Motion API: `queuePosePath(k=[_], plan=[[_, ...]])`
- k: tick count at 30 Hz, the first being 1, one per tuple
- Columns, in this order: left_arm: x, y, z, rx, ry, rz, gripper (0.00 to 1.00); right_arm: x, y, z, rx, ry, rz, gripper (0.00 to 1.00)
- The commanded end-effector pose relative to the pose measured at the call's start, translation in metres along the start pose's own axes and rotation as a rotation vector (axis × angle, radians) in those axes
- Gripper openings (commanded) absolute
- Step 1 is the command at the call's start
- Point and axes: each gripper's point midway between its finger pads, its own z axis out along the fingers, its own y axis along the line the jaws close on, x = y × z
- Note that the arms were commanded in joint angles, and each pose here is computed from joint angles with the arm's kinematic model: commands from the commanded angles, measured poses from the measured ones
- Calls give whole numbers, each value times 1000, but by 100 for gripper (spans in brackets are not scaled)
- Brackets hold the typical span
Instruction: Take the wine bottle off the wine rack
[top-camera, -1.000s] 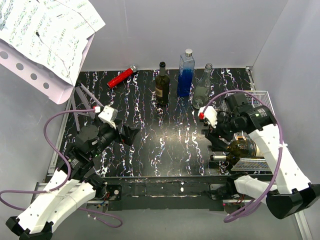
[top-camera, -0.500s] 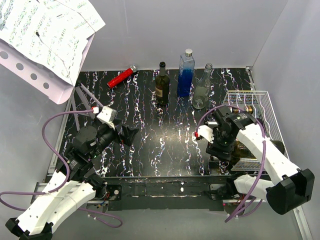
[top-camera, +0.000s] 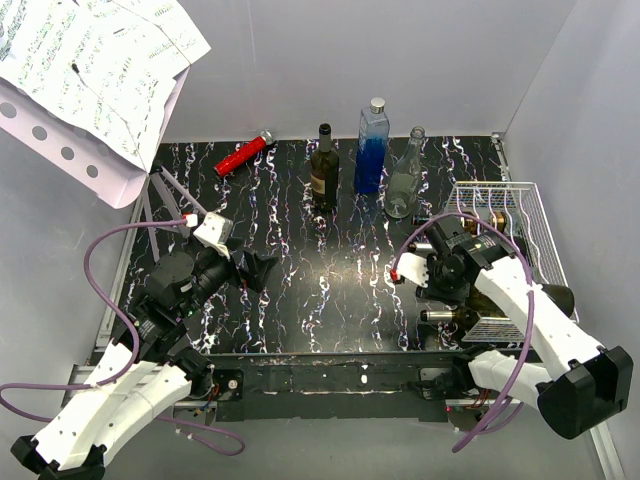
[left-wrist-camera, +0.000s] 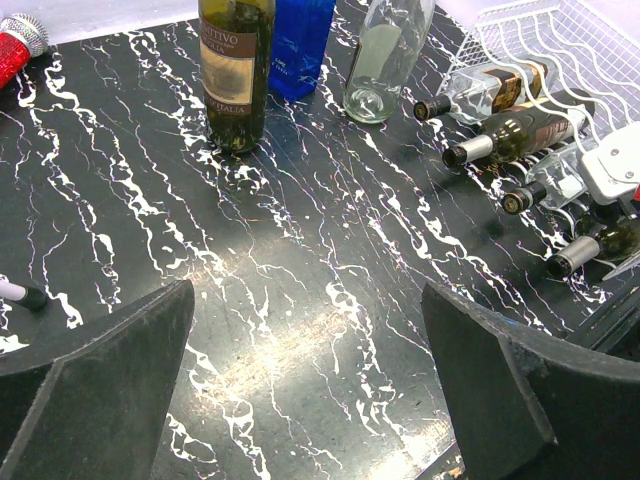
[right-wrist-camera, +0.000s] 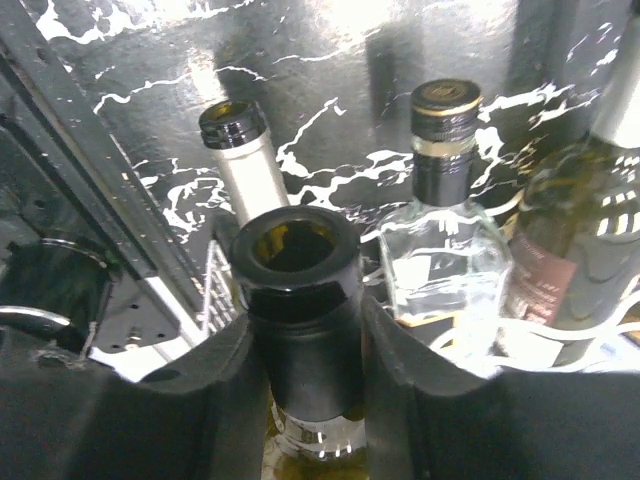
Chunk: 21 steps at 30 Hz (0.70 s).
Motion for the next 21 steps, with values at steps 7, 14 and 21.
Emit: queuePosePath(k=[7,14,21], plan=[[-7,0,-2,-4,-29,4,98,-4,-10,-37,39,8,22,1],[-6,-2,-1,6,-23,3,98,-14,-15,-74,64,-28,58,1],[-6,-2,-1,5,-24,3,98,-21,-20,-92,97,-64,60,1]])
